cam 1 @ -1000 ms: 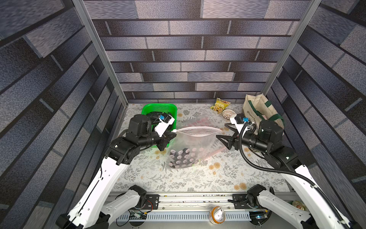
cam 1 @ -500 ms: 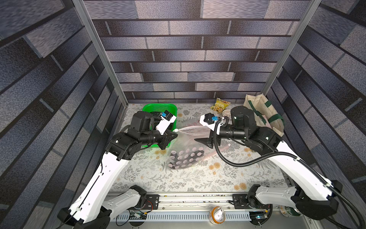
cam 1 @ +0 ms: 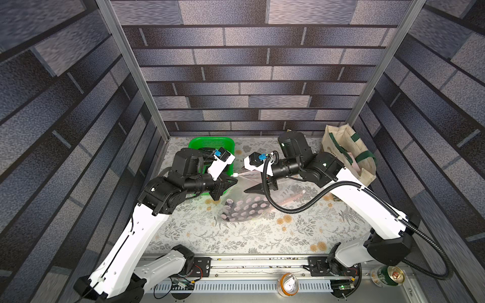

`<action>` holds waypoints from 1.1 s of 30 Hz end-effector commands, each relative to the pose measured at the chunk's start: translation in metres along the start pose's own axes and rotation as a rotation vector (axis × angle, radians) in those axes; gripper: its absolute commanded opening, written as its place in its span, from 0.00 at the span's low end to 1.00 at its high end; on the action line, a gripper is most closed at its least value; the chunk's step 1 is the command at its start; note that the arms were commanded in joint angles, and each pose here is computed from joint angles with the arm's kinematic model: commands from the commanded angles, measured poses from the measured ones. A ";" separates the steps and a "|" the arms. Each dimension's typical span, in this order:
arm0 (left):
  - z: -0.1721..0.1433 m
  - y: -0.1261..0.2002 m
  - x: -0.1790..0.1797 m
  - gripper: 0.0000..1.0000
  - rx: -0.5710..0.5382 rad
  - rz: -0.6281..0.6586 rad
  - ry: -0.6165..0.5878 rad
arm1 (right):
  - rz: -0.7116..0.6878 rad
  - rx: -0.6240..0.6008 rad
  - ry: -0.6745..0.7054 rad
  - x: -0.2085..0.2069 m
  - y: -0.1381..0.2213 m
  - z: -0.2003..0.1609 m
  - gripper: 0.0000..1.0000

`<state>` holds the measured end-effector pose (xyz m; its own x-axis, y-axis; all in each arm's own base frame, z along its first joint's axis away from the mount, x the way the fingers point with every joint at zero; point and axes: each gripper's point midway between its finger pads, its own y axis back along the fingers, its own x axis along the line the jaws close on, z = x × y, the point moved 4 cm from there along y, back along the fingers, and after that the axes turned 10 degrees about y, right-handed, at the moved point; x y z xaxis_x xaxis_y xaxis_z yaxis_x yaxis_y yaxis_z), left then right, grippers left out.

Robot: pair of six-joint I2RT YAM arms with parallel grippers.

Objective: Place the eggplant in a zip-top bag and seal the zipper
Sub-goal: Zip the zipper on the zipper food storage bag.

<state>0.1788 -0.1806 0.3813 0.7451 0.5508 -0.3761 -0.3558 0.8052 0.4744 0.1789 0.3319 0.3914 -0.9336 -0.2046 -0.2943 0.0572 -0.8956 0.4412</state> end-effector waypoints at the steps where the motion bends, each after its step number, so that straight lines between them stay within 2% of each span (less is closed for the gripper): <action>1: 0.004 0.006 -0.012 0.00 -0.030 -0.042 -0.028 | -0.023 0.050 0.013 -0.005 -0.005 -0.006 0.75; 4: 0.002 0.006 -0.011 0.00 -0.024 -0.025 -0.029 | -0.053 0.082 0.013 -0.013 -0.008 -0.010 0.62; 7: -0.005 0.006 0.000 0.00 -0.001 0.050 -0.029 | -0.084 0.097 0.034 -0.014 -0.002 -0.009 0.48; 12: -0.014 0.002 0.008 0.00 0.035 0.089 -0.026 | -0.101 0.112 0.068 -0.010 0.007 -0.008 0.15; 16: -0.018 -0.001 0.011 0.04 0.042 0.093 -0.034 | -0.087 0.096 0.083 -0.005 0.011 -0.004 0.00; 17: -0.019 -0.001 0.011 0.12 0.040 0.093 -0.044 | -0.074 0.090 0.085 -0.002 0.012 -0.003 0.00; 18: -0.020 0.000 0.010 0.26 0.031 0.090 -0.055 | -0.062 0.082 0.083 0.000 0.013 -0.001 0.00; 19: -0.021 0.000 0.010 0.34 0.017 0.083 -0.065 | -0.044 0.075 0.079 0.003 0.014 0.000 0.00; 22: -0.019 0.002 0.000 0.49 -0.075 -0.004 -0.110 | 0.017 0.047 0.049 0.010 0.015 0.003 0.00; 28: -0.011 0.010 -0.010 0.53 -0.276 -0.157 -0.161 | 0.070 0.003 0.011 0.020 0.017 0.007 0.00; 33: -0.015 0.013 -0.013 0.53 -0.337 -0.191 -0.197 | 0.056 -0.018 -0.008 0.018 0.019 0.007 0.00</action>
<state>0.1634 -0.1700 0.3614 0.8489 0.4378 -0.2961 -0.3851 0.8961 0.2208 0.1693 0.3202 0.3897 -0.9285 -0.2467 -0.2776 0.0880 -0.8724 0.4809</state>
